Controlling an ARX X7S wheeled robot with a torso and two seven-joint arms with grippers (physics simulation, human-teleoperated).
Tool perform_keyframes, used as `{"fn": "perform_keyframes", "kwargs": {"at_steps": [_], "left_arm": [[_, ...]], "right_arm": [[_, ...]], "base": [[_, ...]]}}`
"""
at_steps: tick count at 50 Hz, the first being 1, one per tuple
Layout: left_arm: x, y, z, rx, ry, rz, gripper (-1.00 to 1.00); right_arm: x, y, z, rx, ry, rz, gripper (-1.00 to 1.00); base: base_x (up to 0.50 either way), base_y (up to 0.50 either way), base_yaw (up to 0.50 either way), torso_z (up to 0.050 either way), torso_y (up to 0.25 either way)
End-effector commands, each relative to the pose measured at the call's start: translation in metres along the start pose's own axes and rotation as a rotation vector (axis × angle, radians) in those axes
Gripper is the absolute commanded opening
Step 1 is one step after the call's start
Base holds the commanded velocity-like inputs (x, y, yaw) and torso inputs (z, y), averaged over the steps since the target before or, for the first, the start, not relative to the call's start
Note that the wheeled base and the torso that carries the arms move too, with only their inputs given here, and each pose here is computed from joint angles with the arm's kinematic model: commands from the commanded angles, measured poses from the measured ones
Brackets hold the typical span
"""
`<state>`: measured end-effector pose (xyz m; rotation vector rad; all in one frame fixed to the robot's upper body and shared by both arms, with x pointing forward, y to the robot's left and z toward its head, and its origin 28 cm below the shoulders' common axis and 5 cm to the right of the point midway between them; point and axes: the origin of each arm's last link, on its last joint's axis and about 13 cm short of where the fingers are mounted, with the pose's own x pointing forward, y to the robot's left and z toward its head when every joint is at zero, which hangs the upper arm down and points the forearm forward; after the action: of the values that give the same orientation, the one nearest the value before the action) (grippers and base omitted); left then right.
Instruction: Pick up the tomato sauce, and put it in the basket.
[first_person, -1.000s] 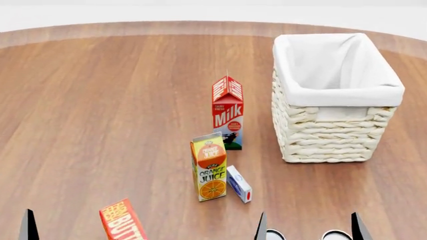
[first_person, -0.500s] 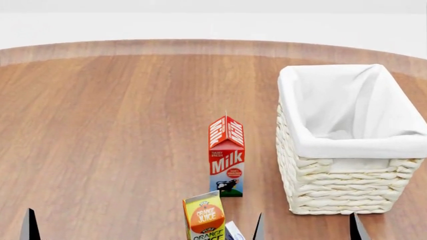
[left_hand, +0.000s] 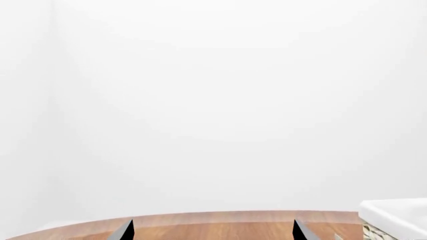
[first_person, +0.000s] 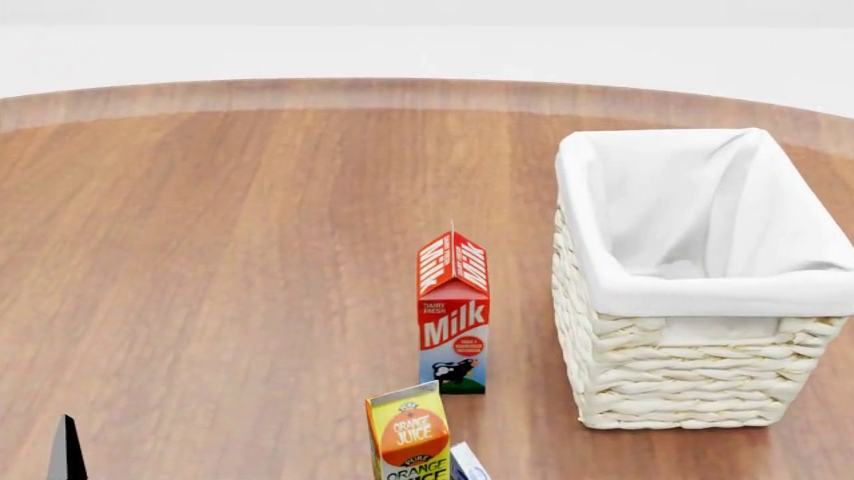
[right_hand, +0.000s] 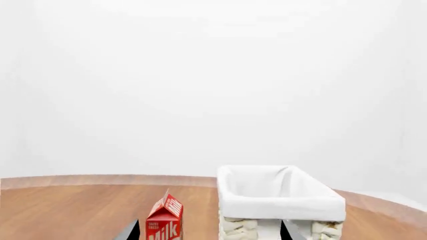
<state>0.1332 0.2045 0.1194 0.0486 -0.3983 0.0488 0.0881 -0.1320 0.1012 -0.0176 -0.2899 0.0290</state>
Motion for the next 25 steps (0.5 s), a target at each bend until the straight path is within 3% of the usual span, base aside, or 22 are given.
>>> {"fn": "perform_keyframes", "kwargs": {"at_steps": [1, 16, 25], "left_arm": [[0.001, 0.0, -0.002, 0.01, 0.008, 0.006, 1.0], [0.001, 0.0, -0.004, 0.003, 0.018, 0.011, 1.0], [0.002, 0.0, -0.004, 0.002, 0.02, 0.009, 1.0]], "right_arm": [[-0.045, -0.016, -0.022, -0.051, 0.197, -0.02, 1.0], [-0.062, -0.019, -0.05, -0.112, 0.316, -0.081, 1.0], [-0.068, -0.015, -0.065, -0.095, 0.378, -0.074, 1.0]], "base": [[0.0, 0.0, 0.0, 0.0, 0.0], [0.0, 0.0, 0.0, 0.0, 0.0], [0.0, 0.0, 0.0, 0.0, 0.0]]}}
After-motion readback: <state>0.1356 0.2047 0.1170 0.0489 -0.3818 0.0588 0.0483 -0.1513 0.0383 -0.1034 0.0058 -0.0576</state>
